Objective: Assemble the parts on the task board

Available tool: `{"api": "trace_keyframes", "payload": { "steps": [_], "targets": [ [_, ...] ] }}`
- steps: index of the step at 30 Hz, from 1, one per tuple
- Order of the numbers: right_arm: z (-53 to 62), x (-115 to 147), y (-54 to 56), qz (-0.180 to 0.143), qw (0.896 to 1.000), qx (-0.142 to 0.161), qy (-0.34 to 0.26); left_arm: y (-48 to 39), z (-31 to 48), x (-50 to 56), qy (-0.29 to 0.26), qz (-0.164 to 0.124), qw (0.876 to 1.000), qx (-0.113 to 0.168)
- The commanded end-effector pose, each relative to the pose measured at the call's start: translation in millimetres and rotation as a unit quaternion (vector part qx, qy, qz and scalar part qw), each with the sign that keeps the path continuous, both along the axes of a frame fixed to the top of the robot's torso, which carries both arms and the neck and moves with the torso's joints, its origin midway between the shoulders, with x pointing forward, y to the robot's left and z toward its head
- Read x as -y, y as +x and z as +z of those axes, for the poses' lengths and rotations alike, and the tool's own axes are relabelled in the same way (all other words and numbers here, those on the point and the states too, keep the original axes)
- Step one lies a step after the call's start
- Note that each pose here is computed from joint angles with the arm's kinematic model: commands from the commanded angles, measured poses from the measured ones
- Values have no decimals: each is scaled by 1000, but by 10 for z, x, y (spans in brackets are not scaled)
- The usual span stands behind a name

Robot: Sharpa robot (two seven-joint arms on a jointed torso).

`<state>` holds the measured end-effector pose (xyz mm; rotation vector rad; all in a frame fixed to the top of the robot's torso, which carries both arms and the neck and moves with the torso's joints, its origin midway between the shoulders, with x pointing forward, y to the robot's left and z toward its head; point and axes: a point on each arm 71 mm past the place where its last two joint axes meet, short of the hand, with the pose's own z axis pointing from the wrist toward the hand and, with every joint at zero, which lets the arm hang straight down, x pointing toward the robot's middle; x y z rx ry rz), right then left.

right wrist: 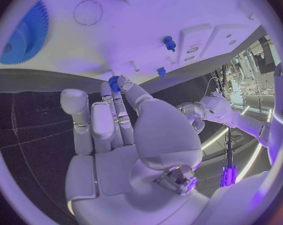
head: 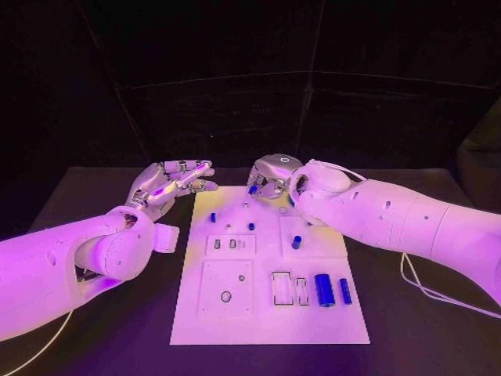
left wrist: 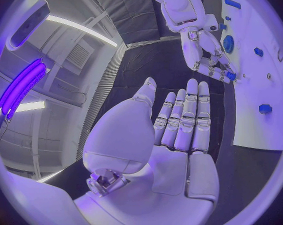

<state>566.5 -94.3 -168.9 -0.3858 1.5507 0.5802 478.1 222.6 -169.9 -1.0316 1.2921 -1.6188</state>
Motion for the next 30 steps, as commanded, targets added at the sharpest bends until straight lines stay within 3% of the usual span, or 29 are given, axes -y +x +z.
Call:
{"api": "trace_keyframes", "payload": {
  "steps": [1,30],
  "targets": [
    [-9,-14,18,-3,1000,-8,-15,1,19,23,-2,-8,1000,4],
    [-19,-89,65,-10,1000,-4,-19,14,24,28,-1,-10,1000,0]
  ]
}}
